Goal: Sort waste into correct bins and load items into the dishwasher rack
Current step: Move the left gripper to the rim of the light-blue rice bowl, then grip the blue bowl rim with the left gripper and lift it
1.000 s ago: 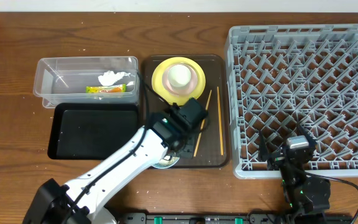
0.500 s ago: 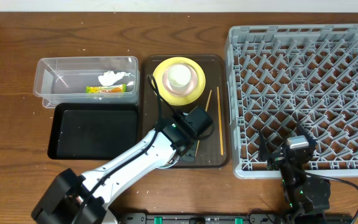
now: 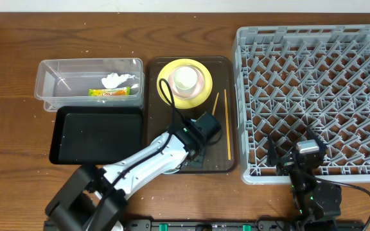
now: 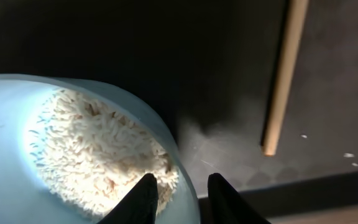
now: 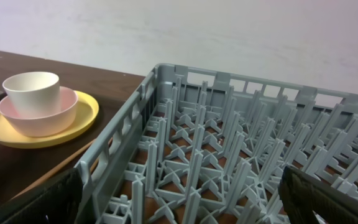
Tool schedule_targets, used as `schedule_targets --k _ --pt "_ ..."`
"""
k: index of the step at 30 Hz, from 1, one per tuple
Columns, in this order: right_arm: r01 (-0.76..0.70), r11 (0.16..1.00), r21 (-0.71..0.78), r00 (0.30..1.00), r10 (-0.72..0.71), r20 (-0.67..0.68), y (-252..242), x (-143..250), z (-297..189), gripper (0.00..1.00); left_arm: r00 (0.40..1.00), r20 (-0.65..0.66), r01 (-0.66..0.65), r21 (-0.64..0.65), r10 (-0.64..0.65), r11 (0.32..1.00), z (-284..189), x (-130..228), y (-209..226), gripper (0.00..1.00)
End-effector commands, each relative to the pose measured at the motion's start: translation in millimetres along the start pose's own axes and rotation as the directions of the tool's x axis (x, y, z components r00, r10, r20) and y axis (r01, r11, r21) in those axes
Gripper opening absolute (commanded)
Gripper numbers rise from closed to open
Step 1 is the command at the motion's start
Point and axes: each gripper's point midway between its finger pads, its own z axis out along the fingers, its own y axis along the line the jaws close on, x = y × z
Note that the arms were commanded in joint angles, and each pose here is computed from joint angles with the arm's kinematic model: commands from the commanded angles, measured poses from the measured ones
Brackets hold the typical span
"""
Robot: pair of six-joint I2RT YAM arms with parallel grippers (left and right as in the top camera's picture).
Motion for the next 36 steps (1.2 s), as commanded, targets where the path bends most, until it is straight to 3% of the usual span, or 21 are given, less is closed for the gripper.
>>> schedule_targets --k 1,12,21,36 --pt "0.011 1.0 -0.005 1.0 -0.011 0.001 1.5 0.2 -0.2 0.99 1.0 -0.002 0.009 -0.03 -0.01 0.999 5.4 2.3 5.5 0.25" --pt "0.011 1.0 -0.005 1.0 -0.011 0.001 1.5 0.2 -0.2 0.99 1.0 0.009 0.01 -0.022 -0.01 1.0 5.4 -0.5 3.4 0.23" --pt "0.011 1.0 -0.005 1.0 -0.011 0.001 1.5 0.2 -0.2 0.99 1.0 0.013 0.011 -0.019 -0.011 1.0 5.0 -1.7 2.7 0.06" --pt "0.011 1.0 -0.005 1.0 -0.011 0.001 1.5 0.2 -0.2 0.99 0.997 0.077 0.003 -0.039 0.0 0.999 0.0 -17.4 3.3 0.06"
